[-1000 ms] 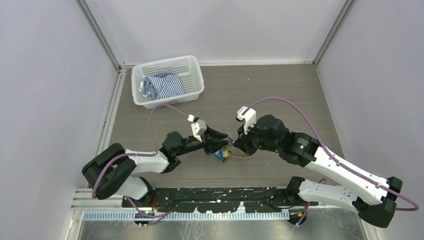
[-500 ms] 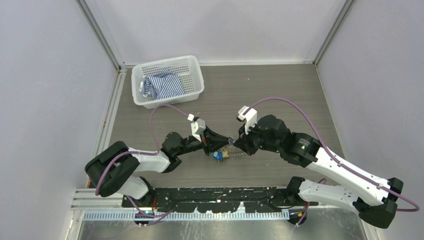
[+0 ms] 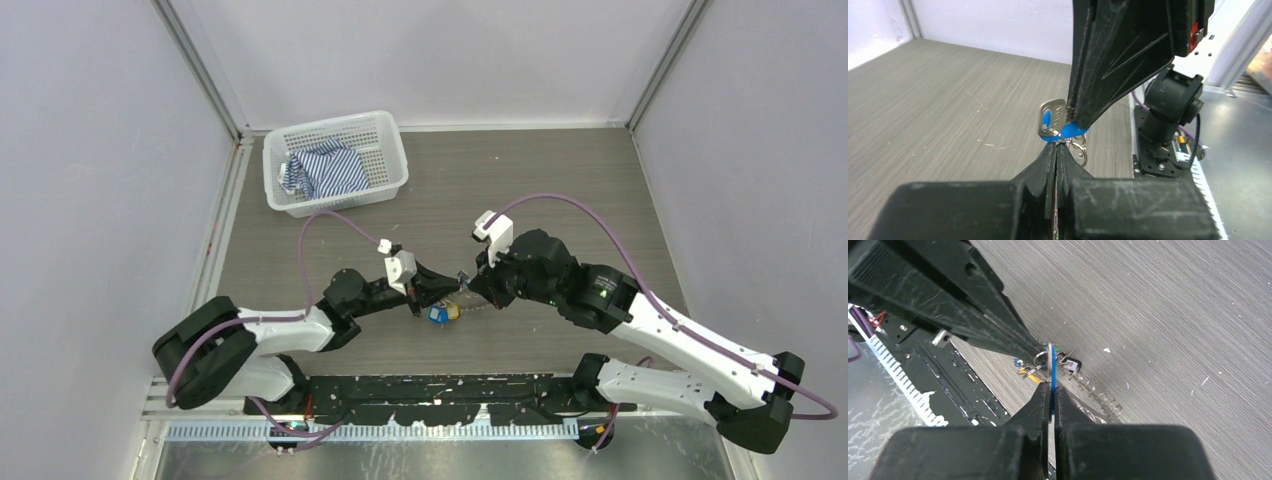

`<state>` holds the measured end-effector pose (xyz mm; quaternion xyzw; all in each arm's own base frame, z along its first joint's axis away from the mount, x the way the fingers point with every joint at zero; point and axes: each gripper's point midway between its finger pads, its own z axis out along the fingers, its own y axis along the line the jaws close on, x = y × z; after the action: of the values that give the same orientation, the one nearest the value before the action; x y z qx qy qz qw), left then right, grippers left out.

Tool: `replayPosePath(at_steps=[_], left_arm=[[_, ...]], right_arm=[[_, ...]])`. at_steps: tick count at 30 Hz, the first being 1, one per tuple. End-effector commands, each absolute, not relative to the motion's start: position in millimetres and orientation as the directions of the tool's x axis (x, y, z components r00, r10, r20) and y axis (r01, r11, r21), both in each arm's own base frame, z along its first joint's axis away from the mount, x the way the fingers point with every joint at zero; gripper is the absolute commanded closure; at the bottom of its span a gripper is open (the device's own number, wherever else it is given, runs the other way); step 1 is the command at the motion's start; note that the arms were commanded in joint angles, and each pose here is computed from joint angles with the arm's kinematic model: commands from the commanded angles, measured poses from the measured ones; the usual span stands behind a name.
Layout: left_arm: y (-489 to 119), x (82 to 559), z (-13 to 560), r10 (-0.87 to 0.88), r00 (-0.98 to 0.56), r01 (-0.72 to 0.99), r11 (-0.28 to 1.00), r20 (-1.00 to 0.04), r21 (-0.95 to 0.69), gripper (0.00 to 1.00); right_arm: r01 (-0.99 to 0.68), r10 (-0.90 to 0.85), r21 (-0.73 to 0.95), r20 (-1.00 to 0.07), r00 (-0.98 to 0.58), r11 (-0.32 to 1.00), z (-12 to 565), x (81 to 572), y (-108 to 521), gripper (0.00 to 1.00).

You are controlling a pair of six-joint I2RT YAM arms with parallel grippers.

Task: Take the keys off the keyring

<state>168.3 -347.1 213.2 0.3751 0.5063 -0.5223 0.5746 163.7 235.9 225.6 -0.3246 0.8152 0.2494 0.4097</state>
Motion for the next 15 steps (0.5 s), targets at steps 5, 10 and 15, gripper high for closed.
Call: replayPosePath(at_steps=[5,10,15], left_arm=[[-349.7,164.8,235.6,-0.133,0.216,0.942,0.291,-0.967,0.17,1.0],[-347.0,170.2,228.9,-0.094,0.256,0.913,0.351,-0.962,0.209,1.0],[-344.7,182.7,225.4,-0.1,0.218,0.894,0.419,-0.971,0.158,1.0]], right_arm=[[-0.672,-0.252,0.098,-0.879,-0.404,0.734,253.4,190.9,238.3,0.99],[-0.659,-0.235,0.08,-0.896,-0.376,0.748,262.7,193.7,232.2,0.99],[-0.685,-0.21,0.099,-0.912,-0.353,0.722,272.6,187.8,233.6,0.99]])
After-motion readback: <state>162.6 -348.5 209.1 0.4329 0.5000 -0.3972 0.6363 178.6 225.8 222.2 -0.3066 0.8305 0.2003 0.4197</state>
